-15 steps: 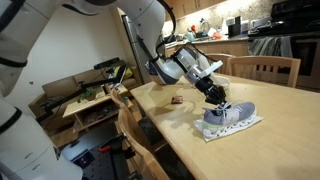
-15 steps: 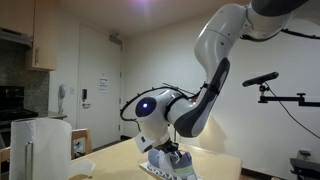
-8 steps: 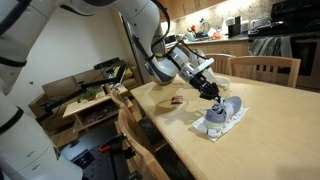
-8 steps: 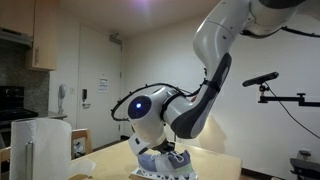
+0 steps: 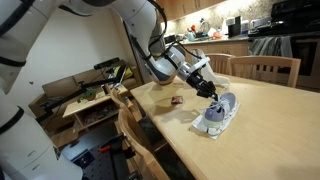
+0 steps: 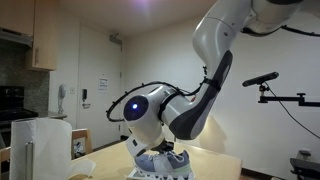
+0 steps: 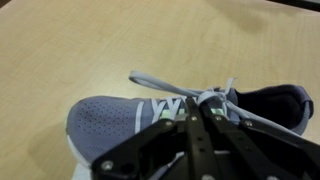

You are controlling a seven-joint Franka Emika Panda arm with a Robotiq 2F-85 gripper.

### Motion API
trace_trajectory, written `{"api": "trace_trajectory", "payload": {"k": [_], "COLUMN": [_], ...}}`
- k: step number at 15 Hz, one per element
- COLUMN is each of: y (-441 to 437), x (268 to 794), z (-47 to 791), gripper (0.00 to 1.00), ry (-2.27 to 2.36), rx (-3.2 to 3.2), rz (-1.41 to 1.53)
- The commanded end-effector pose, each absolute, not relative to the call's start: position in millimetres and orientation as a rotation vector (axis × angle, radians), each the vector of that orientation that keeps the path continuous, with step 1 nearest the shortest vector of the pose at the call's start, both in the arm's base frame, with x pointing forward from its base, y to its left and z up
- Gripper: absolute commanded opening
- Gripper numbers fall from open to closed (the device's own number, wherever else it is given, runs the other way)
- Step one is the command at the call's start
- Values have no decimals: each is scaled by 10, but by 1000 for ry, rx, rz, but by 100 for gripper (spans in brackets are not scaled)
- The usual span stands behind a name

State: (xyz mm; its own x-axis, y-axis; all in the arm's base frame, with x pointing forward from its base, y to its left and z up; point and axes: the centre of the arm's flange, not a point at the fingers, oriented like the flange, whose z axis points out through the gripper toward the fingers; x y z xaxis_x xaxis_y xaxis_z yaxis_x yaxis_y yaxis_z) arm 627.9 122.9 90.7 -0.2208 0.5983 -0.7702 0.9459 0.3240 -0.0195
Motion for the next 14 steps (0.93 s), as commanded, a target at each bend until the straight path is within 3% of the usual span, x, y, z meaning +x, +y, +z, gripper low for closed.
{"api": "trace_trajectory", "payload": {"k": [1,14], "y": [1125,827], "x": [6291,6447], "z": [1059,1026], "gripper": [1,1], "ry": [1982,1827], "rx": [1333,1538], "rz": [-652,-682]}}
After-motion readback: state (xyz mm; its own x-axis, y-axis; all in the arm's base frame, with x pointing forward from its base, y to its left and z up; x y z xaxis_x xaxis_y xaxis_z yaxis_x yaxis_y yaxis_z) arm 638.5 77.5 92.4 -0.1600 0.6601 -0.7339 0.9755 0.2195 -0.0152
